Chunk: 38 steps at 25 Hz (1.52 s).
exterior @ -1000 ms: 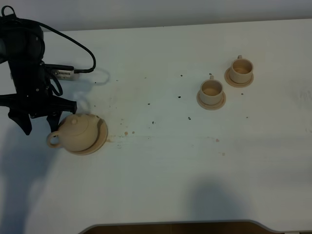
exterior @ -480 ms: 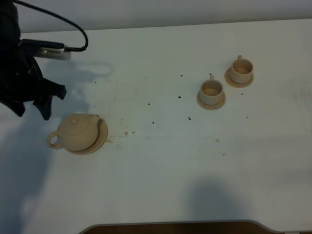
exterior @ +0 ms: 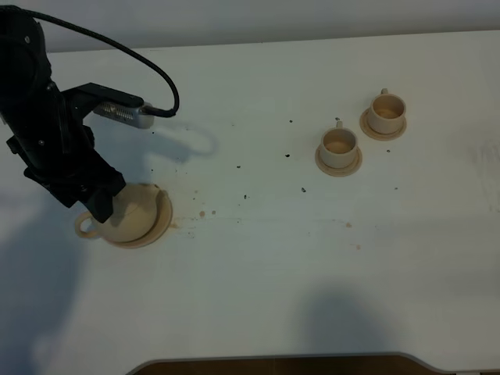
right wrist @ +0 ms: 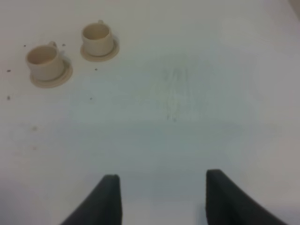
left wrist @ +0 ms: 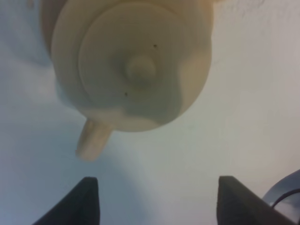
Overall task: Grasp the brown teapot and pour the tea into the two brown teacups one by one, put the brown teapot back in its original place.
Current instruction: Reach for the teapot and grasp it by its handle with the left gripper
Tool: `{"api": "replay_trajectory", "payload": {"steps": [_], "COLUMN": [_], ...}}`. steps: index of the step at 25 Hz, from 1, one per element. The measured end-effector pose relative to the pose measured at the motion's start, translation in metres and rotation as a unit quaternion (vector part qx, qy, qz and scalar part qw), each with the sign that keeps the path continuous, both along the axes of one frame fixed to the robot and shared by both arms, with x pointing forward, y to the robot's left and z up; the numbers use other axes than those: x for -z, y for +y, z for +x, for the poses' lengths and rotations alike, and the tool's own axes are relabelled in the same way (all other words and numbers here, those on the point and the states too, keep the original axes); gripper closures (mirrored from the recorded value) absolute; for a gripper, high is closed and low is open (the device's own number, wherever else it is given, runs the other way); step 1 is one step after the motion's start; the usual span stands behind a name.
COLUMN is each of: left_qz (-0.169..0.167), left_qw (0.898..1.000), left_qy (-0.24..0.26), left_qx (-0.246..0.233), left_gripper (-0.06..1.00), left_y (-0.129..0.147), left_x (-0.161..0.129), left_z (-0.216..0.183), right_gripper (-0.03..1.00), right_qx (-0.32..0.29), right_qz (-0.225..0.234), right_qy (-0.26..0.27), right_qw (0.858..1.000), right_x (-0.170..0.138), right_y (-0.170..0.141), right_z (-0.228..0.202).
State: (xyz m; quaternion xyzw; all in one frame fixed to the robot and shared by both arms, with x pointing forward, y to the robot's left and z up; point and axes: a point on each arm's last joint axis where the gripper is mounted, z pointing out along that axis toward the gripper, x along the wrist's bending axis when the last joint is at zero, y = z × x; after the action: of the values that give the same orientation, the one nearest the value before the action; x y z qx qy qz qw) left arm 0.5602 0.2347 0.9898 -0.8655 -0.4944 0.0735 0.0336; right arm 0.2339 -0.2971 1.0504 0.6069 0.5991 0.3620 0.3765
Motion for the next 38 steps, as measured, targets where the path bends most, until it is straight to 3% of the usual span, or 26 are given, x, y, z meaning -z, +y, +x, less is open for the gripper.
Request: {"api": "replay_trajectory", "payload": {"steps": [9,16,29,38], "left_qz": [0.034,0.064,0.098,0.097], "left_qw": [0.991,0.98,0.974,0.975], "left_qy": [-0.014,0.006,0.061,0.028], "left_qx": [0.131,0.19,0.194,0.199], "left_gripper": [0.4,0.4,0.4,0.4], "left_y": [-0.006,0.002,0.007,0.005], "left_x": [-0.005,0.004,0.037,0.039], "left_z": [-0.003,-0.008,-0.007,0.006], "right_gripper": [0.53,0.53,0.53,0.53], "right_qx": [0.0,0.0,0.0,0.0], "right_qz": [0.0,0.0,0.0,0.0], "right_qy": [0.0,0.0,0.0,0.0], "right_qw": [1.0,1.0,1.0,1.0], "right_x": [0.0,0.0,0.0,0.0], "right_y": [0.0,0.0,0.0,0.0], "right_z": [0.0,0.0,0.0,0.0]}}
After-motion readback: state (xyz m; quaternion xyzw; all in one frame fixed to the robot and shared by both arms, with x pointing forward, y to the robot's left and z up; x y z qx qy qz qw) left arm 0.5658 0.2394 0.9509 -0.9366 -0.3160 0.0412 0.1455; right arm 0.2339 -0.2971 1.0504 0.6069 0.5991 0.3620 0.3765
